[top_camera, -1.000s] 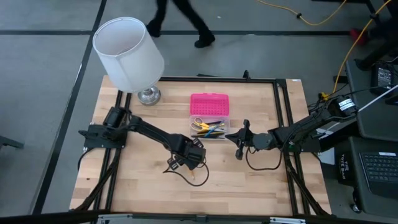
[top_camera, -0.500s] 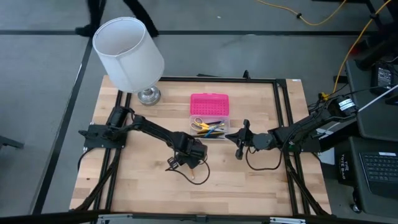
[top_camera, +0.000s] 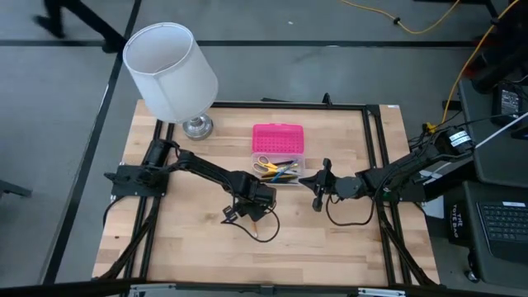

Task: Pick & place school supplies into a supply box
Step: Put the orange pencil into the pink supply box

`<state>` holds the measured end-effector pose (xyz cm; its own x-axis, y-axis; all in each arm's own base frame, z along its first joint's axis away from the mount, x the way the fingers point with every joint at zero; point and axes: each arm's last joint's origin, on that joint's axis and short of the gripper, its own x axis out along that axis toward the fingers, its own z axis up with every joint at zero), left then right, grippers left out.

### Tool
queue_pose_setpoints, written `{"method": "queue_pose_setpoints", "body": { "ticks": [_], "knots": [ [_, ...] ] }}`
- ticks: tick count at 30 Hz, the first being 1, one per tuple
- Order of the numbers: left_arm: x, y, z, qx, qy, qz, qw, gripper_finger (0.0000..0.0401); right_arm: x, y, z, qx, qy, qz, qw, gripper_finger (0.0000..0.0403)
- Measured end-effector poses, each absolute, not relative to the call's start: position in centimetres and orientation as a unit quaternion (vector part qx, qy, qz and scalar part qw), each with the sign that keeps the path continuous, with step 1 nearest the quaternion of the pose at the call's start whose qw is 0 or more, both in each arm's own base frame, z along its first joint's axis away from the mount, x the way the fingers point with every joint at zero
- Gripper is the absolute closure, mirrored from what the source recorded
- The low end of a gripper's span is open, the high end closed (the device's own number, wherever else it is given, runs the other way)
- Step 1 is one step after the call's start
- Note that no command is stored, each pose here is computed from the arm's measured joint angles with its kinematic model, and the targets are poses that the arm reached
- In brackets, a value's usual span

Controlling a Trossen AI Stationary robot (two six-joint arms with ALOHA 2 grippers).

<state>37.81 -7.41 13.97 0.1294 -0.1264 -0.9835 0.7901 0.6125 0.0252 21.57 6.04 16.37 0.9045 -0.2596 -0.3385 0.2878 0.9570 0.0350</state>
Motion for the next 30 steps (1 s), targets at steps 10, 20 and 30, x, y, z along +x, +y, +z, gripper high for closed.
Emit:
{"method": "queue_pose_setpoints", "body": {
  "ticks": [10,20,30],
  "knots": [
    [37.8,-7.47,13.92,0.293,0.572,-0.329,0.692,0.0305,21.57,6.04,16.36,0.042,0.168,-0.141,0.975,0.0384],
    [37.81,-7.53,13.92,0.273,0.58,-0.311,0.702,0.0342,21.57,6.04,16.36,0.042,0.168,-0.141,0.975,0.0395],
    [37.99,-7.55,13.92,0.229,0.59,-0.275,0.723,0.0381,21.56,6.05,16.36,0.042,0.168,-0.14,0.975,0.0379]
  ]
}}
